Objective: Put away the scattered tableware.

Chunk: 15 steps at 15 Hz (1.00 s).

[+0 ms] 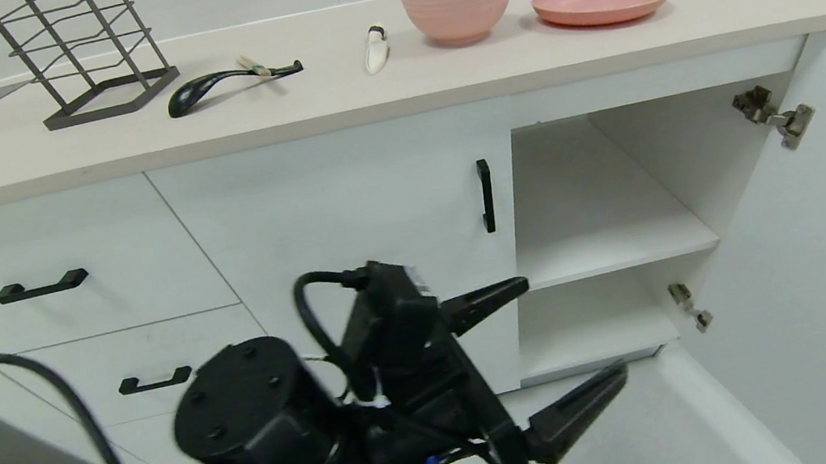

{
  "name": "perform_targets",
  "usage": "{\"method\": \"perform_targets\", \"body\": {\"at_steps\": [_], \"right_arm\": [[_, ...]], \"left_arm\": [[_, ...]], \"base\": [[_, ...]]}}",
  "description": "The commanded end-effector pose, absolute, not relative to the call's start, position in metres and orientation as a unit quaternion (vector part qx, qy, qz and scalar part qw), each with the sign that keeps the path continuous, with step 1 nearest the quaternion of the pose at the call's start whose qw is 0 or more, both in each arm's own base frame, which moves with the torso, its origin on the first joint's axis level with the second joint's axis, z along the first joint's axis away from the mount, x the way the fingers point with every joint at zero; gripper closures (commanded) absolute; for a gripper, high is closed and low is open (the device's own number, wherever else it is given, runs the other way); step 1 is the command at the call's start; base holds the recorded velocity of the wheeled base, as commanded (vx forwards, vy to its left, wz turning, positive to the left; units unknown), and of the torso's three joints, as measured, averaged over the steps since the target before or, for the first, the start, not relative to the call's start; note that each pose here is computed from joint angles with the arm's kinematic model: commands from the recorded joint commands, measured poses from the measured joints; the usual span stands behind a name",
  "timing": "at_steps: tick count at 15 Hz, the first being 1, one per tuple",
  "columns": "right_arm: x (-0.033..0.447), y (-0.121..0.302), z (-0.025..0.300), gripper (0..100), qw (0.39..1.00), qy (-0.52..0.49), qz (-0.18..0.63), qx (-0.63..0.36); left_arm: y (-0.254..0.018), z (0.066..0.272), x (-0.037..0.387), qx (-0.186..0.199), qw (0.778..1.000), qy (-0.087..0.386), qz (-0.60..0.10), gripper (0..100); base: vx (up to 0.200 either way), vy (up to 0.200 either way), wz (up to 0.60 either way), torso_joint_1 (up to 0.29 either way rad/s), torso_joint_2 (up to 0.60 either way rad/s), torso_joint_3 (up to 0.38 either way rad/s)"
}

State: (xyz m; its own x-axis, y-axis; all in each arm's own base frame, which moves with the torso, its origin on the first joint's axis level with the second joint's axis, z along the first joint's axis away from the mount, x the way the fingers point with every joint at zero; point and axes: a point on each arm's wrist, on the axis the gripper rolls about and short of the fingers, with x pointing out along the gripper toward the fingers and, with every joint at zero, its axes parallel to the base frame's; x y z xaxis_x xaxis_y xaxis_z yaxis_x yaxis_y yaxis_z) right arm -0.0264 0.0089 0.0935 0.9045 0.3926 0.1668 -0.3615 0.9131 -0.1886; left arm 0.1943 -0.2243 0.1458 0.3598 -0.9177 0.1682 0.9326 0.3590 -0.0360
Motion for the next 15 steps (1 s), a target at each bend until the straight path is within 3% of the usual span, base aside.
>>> {"method": "perform_targets", "body": {"at_steps": [1, 4, 7, 9, 11, 13, 15], "right_arm": [[-0.025, 0.009, 0.083, 0, 0.977, -0.046, 0.198, -0.062], [-0.024, 0.008, 0.082, 0, 0.982, -0.042, 0.176, -0.049], [-0.023, 0.005, 0.082, 0, 0.994, -0.031, 0.103, -0.020], [-0.023, 0.004, 0.081, 0, 0.995, -0.031, 0.088, -0.022], [-0.023, 0.003, 0.081, 0, 0.997, -0.030, 0.066, -0.023], [-0.023, 0.003, 0.081, 0, 0.997, -0.028, 0.066, -0.030], [-0.023, 0.003, 0.081, 0, 0.997, -0.028, 0.070, -0.035]], "left_arm": [[-0.145, 0.174, 0.160, -0.066, 0.855, -0.097, -0.506, 0], [-0.077, 0.164, 0.124, -0.056, 0.902, -0.097, -0.417, 0], [-0.028, 0.185, 0.088, -0.025, 0.940, -0.186, -0.285, 0], [-0.013, 0.180, 0.050, 0.004, 0.954, -0.194, -0.228, 0], [-0.008, 0.154, 0.009, 0.012, 0.962, -0.172, -0.210, 0], [-0.006, 0.110, -0.022, 0.028, 0.972, -0.127, -0.198, 0], [-0.008, 0.093, -0.026, 0.033, 0.982, -0.086, -0.163, 0]], "base": [[0.000, 0.000, 0.00, 0.000, 0.00, 0.000], [0.000, 0.000, 0.00, 0.000, 0.00, 0.000], [0.000, 0.000, 0.00, 0.000, 0.00, 0.000], [0.000, 0.000, 0.00, 0.000, 0.00, 0.000], [0.000, 0.000, 0.00, 0.000, 0.00, 0.000], [0.000, 0.000, 0.00, 0.000, 0.00, 0.000], [0.000, 0.000, 0.00, 0.000, 0.00, 0.000]]}}
